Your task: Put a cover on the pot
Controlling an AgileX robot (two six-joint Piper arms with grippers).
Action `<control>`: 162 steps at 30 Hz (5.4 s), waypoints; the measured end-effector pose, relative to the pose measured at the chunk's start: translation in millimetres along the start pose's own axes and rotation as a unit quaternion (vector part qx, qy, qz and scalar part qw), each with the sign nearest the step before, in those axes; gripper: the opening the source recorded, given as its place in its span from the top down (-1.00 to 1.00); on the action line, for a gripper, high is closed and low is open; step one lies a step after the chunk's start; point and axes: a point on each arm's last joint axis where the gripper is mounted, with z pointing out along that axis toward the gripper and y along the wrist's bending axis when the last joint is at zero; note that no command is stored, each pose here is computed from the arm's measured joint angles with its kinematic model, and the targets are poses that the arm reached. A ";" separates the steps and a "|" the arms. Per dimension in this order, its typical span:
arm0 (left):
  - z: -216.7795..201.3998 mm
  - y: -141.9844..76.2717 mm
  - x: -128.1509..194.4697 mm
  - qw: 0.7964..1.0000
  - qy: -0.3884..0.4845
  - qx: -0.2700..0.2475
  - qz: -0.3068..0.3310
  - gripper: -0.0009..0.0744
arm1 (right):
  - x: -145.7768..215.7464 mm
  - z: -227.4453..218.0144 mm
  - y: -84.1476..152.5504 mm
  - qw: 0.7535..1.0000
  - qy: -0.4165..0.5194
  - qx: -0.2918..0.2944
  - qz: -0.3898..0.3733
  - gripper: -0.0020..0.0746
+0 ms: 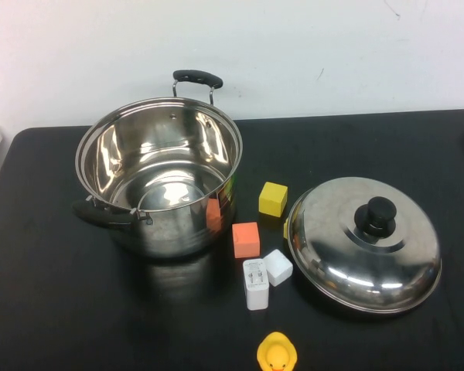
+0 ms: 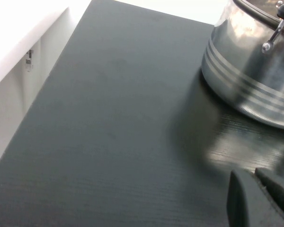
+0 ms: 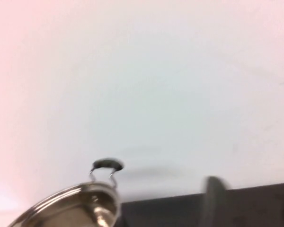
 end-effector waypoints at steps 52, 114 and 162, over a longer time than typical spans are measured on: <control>0.0 0.0 0.0 1.000 0.000 0.000 0.000 0.98 | 150.3 79.7 -35.3 0.986 0.132 0.052 -0.087 0.02; 0.0 0.0 0.0 1.000 0.000 0.000 0.001 0.98 | 106.2 279.5 188.0 0.941 0.209 -0.171 -0.203 0.02; 0.0 0.0 0.0 1.000 0.000 0.000 0.000 0.98 | -73.1 33.4 131.6 0.947 0.223 -0.136 -0.189 0.95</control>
